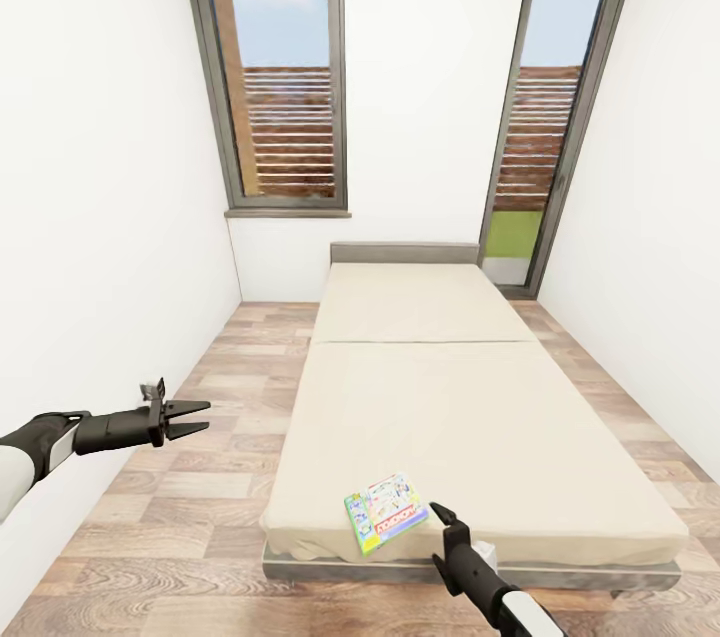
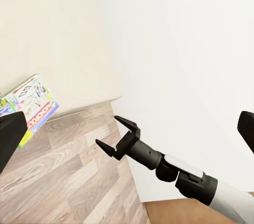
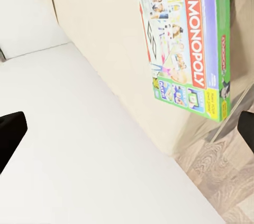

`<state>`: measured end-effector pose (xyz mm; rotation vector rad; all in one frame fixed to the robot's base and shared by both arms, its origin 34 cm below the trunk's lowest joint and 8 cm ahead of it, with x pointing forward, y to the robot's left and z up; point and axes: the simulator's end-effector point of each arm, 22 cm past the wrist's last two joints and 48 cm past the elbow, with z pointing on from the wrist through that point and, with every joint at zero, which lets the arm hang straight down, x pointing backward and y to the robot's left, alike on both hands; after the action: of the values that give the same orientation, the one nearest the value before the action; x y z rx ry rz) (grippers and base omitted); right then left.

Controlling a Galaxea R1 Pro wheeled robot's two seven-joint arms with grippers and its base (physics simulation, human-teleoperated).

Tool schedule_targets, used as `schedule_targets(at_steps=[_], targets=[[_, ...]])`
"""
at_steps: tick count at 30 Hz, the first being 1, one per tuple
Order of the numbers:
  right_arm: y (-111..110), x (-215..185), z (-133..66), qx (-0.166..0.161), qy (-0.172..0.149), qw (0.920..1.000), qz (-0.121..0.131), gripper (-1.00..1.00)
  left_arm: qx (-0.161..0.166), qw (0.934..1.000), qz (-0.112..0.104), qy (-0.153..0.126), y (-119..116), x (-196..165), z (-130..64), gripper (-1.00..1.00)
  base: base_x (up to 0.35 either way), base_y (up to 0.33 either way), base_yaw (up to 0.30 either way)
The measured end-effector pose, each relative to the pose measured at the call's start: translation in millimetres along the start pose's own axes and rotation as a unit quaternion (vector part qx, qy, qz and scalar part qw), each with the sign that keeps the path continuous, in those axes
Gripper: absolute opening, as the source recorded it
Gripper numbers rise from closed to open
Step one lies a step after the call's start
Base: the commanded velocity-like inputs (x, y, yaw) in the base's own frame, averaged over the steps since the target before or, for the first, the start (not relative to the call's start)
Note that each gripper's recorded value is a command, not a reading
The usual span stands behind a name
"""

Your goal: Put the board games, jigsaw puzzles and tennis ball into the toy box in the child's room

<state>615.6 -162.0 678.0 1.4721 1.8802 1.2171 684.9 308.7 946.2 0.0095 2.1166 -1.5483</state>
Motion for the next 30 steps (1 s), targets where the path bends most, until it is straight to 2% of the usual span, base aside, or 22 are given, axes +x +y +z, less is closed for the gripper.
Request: schedule_targets(at_steps=[10, 19, 30], targets=[[-15.0, -5.6, 7.3, 0.005, -0.004, 1.0000, -0.001, 1.00, 0.001, 1.0000, 0.001, 0.000, 13.1, 5.6, 4.0, 1.00, 0.000, 0.000, 0.000], [-36.8, -5.8, 14.9, 0.029, -0.003, 0.9996, -0.004, 1.00, 0.001, 1.0000, 0.001, 0.001, 25.3, 11.5, 8.0, 1.00, 0.000, 0.000, 0.000], [-51.3, -2.5, 25.5, 0.030, 0.002, 0.9995, -0.006, 1.00, 0.000, 1.0000, 0.004, 0.001, 41.1, 18.5, 11.0, 1.00, 0.000, 0.000, 0.000]])
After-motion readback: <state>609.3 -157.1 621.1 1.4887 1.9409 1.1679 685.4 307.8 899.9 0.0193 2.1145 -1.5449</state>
